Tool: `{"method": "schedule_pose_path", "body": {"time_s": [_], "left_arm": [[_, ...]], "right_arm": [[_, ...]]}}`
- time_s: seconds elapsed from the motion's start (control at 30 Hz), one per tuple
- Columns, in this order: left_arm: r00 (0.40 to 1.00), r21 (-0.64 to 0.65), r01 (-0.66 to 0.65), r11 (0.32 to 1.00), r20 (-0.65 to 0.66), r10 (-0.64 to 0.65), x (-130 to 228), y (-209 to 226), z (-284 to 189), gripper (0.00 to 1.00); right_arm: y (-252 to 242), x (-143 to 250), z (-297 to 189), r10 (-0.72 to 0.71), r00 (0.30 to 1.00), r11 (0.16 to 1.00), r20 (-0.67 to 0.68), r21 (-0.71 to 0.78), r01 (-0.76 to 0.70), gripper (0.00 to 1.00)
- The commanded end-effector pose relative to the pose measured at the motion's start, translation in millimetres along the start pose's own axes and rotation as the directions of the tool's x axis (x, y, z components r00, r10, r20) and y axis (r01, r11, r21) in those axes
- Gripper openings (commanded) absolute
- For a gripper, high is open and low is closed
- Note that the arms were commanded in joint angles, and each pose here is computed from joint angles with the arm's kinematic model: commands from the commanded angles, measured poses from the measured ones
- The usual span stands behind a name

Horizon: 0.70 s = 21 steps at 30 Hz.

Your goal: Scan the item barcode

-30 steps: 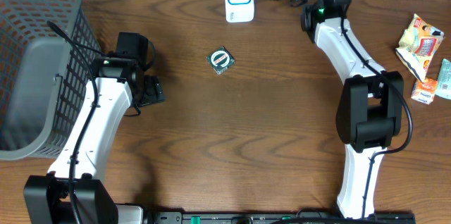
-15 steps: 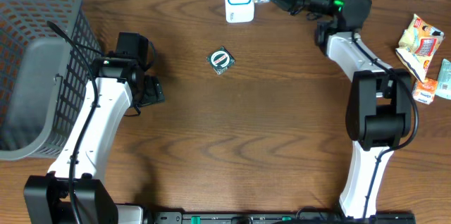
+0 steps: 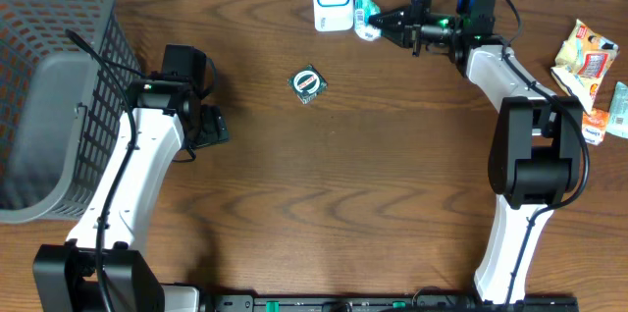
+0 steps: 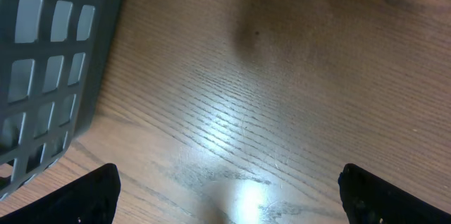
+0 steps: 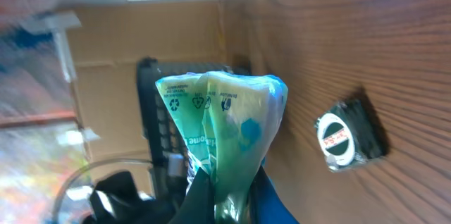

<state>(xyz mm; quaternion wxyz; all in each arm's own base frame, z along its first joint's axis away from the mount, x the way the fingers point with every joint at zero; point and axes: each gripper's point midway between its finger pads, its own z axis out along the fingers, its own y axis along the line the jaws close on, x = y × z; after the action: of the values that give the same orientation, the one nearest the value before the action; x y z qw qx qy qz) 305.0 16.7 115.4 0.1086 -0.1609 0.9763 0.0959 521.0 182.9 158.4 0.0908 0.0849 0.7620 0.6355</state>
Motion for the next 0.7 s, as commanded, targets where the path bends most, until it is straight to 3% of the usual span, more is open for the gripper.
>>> {"method": "schedule_pose_path", "body": {"time_s": [0.0, 0.2, 0.23, 0.33, 0.4, 0.53, 0.67], "left_arm": [[1.0, -0.012, 0.015, 1.0, -0.003, -0.015, 1, 3, 1, 0.98], [1.0, -0.012, 0.015, 1.0, -0.003, -0.015, 1, 3, 1, 0.98], [1.0, -0.012, 0.015, 1.0, -0.003, -0.015, 1, 3, 1, 0.98], [1.0, -0.012, 0.015, 1.0, -0.003, -0.015, 1, 3, 1, 0.98], [1.0, -0.012, 0.015, 1.0, -0.003, -0.015, 1, 3, 1, 0.98], [1.0, -0.012, 0.015, 1.0, -0.003, -0.015, 1, 3, 1, 0.98], [1.0, -0.012, 0.015, 1.0, -0.003, -0.015, 1, 3, 1, 0.98]], "right_arm": [[15, 9, -1, -0.185, 0.983, 0.983, -0.016, 0.004, 0.185, 0.02], [34, 28, -23, -0.289, 0.957, 0.939, 0.015, 0.2, 0.28, 0.01], [57, 41, -32, -0.373, 0.928, 0.906, -0.002, 0.213, 0.365, 0.01], [87, 59, -39, -0.43, 0.903, 0.883, -0.012, 0.204, 0.424, 0.01], [103, 71, -41, -0.47, 0.882, 0.869, -0.036, 0.155, 0.47, 0.01], [132, 112, -44, -0.563, 0.817, 0.826, -0.122, -0.085, 0.557, 0.02], [141, 136, -50, -0.566, 0.81, 0.819, -0.152, -0.218, 0.531, 0.01]]}}
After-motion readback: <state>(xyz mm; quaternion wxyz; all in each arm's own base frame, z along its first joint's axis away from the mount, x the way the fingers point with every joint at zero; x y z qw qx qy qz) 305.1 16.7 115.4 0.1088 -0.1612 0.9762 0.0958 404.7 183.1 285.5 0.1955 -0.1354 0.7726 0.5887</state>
